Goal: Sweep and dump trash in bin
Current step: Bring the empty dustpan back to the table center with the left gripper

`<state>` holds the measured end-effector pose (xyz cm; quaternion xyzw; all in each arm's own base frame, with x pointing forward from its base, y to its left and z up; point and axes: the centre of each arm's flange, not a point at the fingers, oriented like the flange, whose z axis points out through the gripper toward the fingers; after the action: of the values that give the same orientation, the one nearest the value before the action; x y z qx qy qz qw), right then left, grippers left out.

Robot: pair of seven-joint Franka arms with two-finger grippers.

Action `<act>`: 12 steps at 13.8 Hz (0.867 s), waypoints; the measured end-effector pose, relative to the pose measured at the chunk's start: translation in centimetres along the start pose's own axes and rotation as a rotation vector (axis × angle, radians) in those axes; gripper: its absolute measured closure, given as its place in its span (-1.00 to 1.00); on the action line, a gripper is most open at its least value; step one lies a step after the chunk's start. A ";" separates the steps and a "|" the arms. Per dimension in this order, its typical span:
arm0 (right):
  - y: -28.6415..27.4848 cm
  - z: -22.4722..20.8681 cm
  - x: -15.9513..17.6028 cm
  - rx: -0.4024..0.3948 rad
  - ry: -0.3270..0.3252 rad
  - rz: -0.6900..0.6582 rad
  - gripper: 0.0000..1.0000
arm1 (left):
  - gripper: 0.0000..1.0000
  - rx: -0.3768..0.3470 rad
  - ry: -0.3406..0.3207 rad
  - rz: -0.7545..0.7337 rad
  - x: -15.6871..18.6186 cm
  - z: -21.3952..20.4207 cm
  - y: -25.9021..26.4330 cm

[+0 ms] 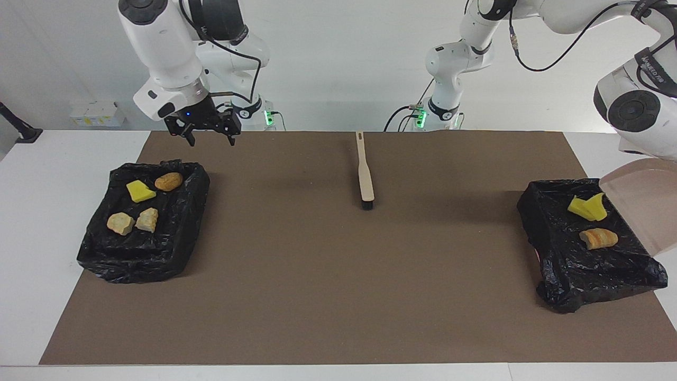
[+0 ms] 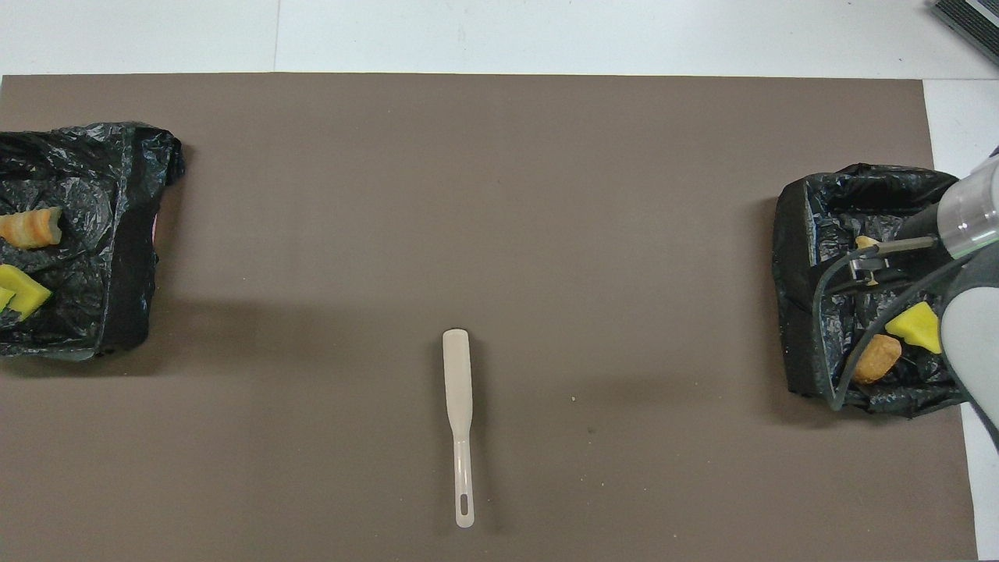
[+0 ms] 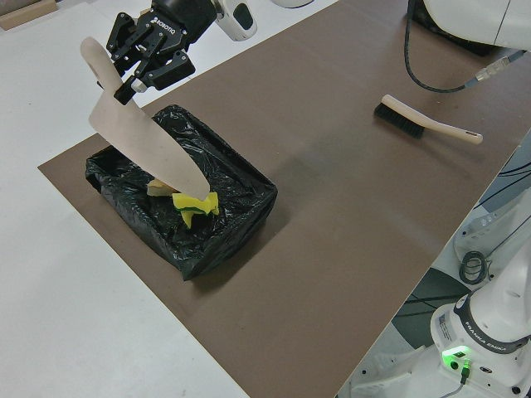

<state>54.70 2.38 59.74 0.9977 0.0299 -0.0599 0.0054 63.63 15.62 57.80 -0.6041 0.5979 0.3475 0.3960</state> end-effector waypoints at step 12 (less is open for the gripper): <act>1.0 0.4 -0.4 0.004 0.022 0.012 -1.00 | 0.36 -0.074 0.656 -0.330 10.5 -11.0 -1.2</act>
<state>54.28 1.34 59.36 0.9985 0.0237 -0.0491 0.0033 64.67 1.04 53.43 -0.7856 0.5746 0.0880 0.2120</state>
